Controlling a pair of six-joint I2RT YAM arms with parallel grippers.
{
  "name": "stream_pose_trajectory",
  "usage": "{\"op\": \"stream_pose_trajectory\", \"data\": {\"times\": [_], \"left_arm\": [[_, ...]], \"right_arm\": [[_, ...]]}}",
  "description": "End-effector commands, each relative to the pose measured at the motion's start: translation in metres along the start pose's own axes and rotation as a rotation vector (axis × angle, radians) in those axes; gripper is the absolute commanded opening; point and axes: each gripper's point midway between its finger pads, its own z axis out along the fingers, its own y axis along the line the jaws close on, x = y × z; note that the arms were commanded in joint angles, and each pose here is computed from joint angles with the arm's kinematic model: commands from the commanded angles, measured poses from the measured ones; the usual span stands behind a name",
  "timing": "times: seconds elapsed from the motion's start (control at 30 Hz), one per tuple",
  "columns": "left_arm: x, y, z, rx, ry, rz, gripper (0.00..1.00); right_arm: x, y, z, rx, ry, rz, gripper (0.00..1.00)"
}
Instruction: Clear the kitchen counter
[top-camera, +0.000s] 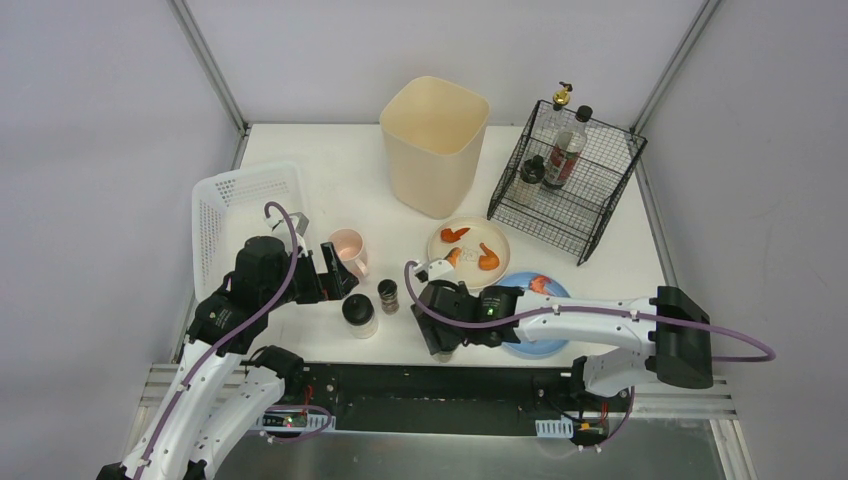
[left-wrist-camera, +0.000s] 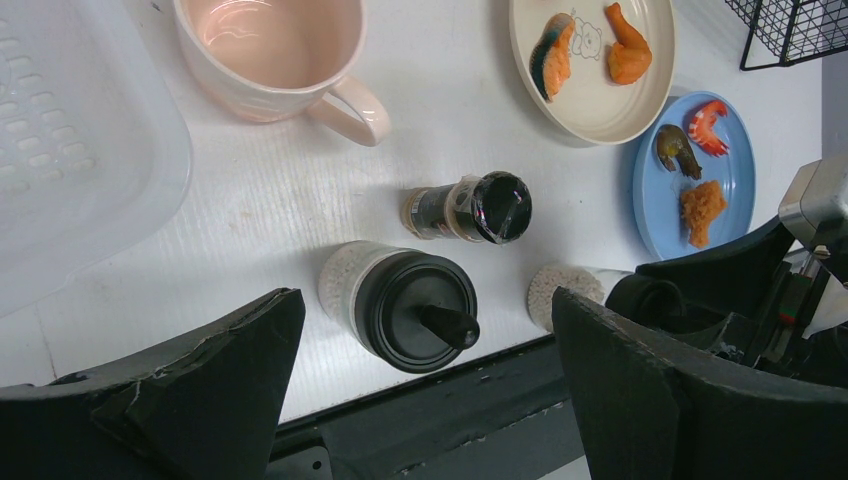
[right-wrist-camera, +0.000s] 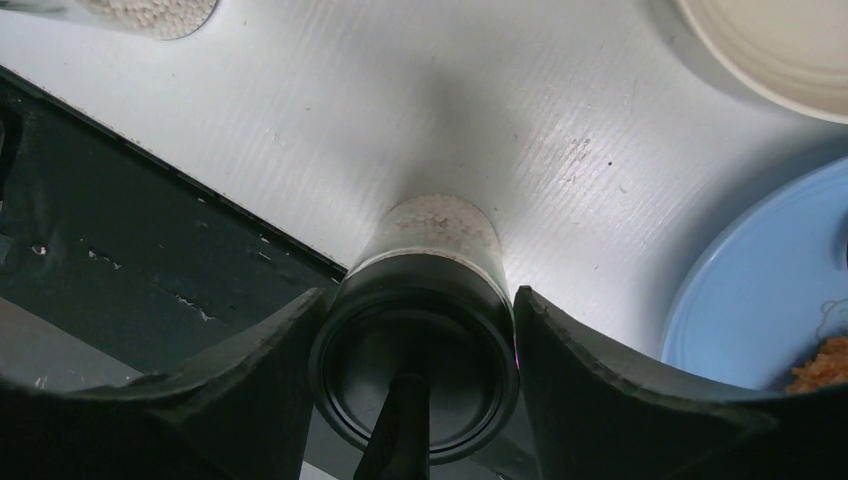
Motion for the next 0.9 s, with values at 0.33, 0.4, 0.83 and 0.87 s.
{"op": "stream_pose_trajectory", "data": {"times": [0.33, 0.4, 0.83, 0.87], "left_arm": [[-0.003, 0.0, 0.0, -0.002, -0.007, -0.01, 1.0], [-0.003, 0.0, 0.0, -0.001, -0.007, -0.011, 1.0], [-0.003, 0.0, 0.0, -0.002, -0.009, -0.011, 1.0], [-0.003, 0.0, 0.0, -0.002, -0.01, -0.011, 1.0]], "right_arm": [[-0.039, -0.014, -0.039, 0.043, -0.171, 0.038, 0.33], [-0.047, -0.015, -0.046, 0.055, -0.191, 0.032, 0.31], [-0.126, -0.091, -0.091, 0.193, -0.361, 0.145, 0.21], [-0.133, -0.098, -0.096, 0.198, -0.377, 0.157, 0.21]]}}
